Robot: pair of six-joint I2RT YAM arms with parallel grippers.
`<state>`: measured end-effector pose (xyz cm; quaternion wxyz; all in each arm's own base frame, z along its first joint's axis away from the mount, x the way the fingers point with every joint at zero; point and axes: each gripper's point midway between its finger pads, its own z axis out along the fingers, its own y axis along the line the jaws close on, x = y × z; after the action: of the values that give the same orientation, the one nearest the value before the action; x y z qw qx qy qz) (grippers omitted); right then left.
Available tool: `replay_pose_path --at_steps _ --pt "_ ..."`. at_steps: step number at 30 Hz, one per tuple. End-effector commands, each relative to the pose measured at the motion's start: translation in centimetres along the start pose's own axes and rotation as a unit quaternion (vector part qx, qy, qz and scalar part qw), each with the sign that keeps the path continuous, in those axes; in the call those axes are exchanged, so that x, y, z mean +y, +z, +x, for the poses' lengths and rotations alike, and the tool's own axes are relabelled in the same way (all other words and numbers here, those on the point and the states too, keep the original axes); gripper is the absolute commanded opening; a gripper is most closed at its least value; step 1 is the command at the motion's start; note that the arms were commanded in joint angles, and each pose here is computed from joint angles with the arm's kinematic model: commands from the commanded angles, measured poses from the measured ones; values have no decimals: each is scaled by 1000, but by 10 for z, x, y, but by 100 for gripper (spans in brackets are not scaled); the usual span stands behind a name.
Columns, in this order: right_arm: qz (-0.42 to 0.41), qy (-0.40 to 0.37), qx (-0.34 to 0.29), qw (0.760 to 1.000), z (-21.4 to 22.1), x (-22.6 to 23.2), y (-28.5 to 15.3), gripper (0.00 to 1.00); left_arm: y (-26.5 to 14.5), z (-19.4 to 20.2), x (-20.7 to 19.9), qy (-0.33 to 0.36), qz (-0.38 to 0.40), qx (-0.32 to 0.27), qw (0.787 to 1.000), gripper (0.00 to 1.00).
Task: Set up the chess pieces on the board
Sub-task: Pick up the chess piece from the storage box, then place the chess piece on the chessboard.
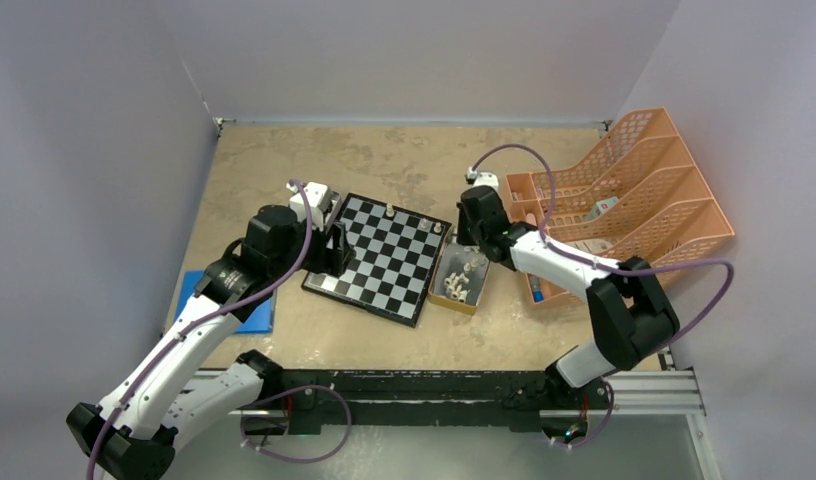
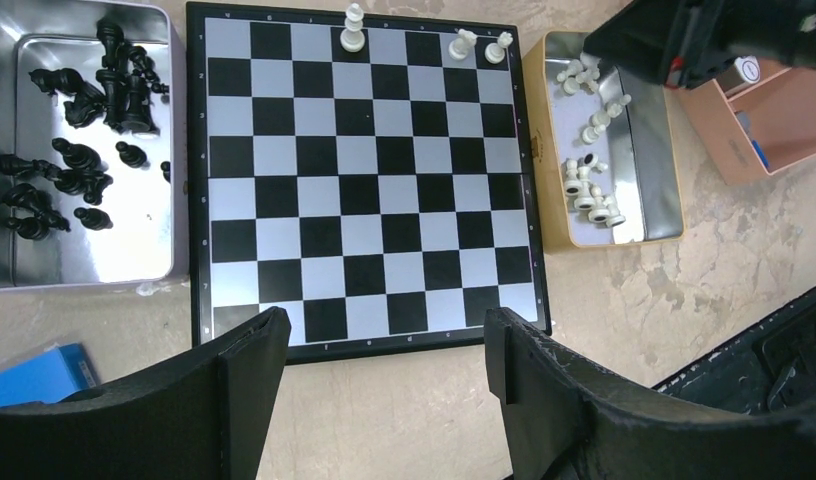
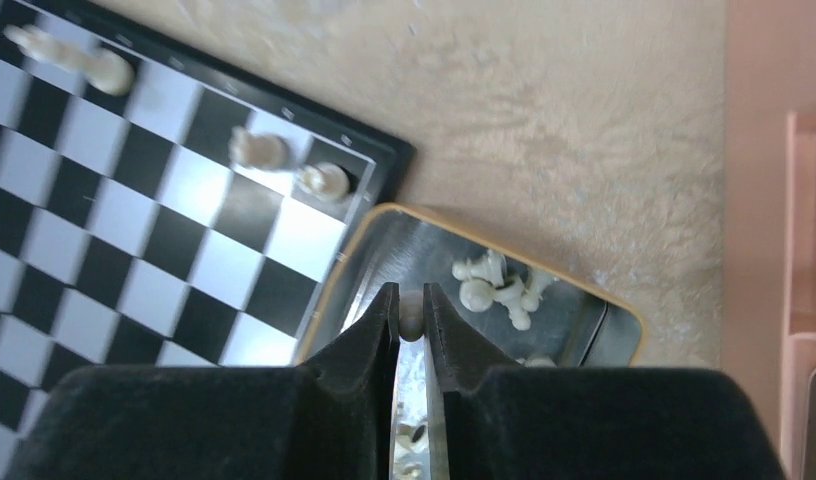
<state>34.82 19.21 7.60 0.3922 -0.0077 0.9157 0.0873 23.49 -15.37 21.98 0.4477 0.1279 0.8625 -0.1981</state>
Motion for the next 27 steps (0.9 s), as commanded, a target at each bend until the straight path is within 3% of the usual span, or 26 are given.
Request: replay_pose_path --at_steps 1,12,27 --pt "-34 -1 -64 997 -53 24 -27 14 -4 -9 3 5 -10 -21 1000 71" --pt "-108 -6 -71 992 -66 83 -30 14 -12 -15 9 2 -26 -42 999 71" --pt "-54 -11 -37 998 -35 88 21 14 -20 -21 12 -1 -35 -63 997 71"
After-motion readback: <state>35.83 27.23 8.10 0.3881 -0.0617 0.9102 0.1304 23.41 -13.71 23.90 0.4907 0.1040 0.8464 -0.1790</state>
